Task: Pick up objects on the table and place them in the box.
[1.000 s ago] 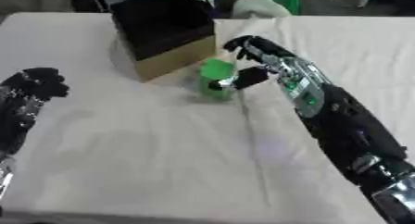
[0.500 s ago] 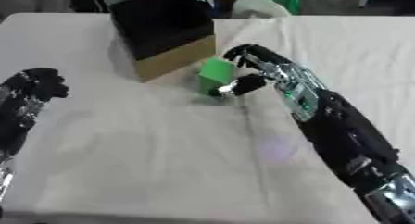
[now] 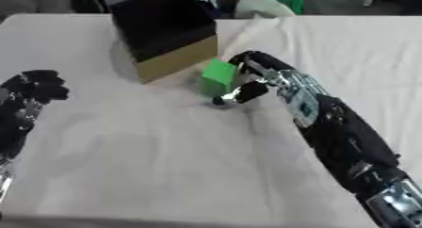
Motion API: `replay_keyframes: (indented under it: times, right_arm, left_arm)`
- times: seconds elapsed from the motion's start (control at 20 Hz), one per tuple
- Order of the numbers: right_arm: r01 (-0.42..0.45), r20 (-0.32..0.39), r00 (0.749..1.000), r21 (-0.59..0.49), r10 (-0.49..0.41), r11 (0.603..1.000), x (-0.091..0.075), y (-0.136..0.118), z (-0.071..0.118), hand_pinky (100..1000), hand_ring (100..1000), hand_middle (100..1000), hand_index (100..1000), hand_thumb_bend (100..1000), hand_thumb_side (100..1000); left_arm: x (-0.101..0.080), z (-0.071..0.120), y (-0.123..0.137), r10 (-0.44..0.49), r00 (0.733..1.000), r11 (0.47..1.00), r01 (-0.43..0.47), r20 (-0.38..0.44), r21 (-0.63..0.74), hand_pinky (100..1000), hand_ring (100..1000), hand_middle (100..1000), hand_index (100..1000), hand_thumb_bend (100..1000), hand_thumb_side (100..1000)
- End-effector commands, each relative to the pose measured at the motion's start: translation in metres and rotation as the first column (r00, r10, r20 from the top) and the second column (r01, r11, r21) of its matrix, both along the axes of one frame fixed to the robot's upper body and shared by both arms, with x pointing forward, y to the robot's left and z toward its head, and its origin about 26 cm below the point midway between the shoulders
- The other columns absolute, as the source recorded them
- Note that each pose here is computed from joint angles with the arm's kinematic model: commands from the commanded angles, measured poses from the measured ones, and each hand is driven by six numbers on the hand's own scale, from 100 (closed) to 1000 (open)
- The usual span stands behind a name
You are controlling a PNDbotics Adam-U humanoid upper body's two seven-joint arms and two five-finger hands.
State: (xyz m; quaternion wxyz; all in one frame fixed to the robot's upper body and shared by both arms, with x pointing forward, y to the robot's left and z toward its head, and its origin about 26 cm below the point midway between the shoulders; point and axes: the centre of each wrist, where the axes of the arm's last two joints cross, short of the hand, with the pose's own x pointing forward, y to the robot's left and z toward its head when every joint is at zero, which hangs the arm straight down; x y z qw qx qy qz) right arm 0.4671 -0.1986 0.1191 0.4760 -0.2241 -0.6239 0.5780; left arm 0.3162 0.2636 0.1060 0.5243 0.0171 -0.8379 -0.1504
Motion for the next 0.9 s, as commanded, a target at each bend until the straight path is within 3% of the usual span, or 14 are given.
replay_keyframes:
  times: [0.05,0.2,0.3,0.45,0.65,0.9]
  right_arm:
    - [0.009,0.04,0.999,0.003,-0.009,1.0,0.003,0.0,0.009,738,717,631,758,697,456]
    - [0.023,0.079,0.997,0.024,-0.025,0.999,0.002,0.0,0.012,702,658,513,640,640,382]
    - [0.042,0.111,0.993,0.053,-0.048,0.998,0.003,0.0,0.016,682,628,475,598,598,383]
    - [0.078,0.155,0.983,0.109,-0.095,0.991,0.002,-0.001,0.023,644,583,407,523,470,357]
    - [0.1,0.214,0.967,0.18,-0.138,0.979,0.001,0.001,0.033,628,562,372,490,400,307]
    - [0.079,0.279,0.95,0.227,-0.142,0.971,-0.002,0.005,0.048,625,557,366,484,389,285]
  left_arm:
    - [0.001,0.007,-0.001,-0.011,1.0,1.0,0.011,0.023,0.002,669,633,606,727,443,561]
    - [0.001,0.007,-0.001,-0.01,1.0,1.0,0.01,0.022,0.001,669,632,606,727,443,562]
    - [0.001,0.007,-0.001,-0.01,1.0,1.0,0.01,0.022,0.001,669,632,606,727,443,562]
    - [0.001,0.006,-0.001,-0.009,1.0,1.0,0.009,0.021,0.001,669,632,605,727,443,563]
    - [0.001,0.006,0.0,-0.009,1.0,1.0,0.009,0.02,0.002,669,632,605,727,442,564]
    - [0.001,0.006,0.0,-0.01,1.0,1.0,0.009,0.02,0.005,669,631,605,727,440,564]
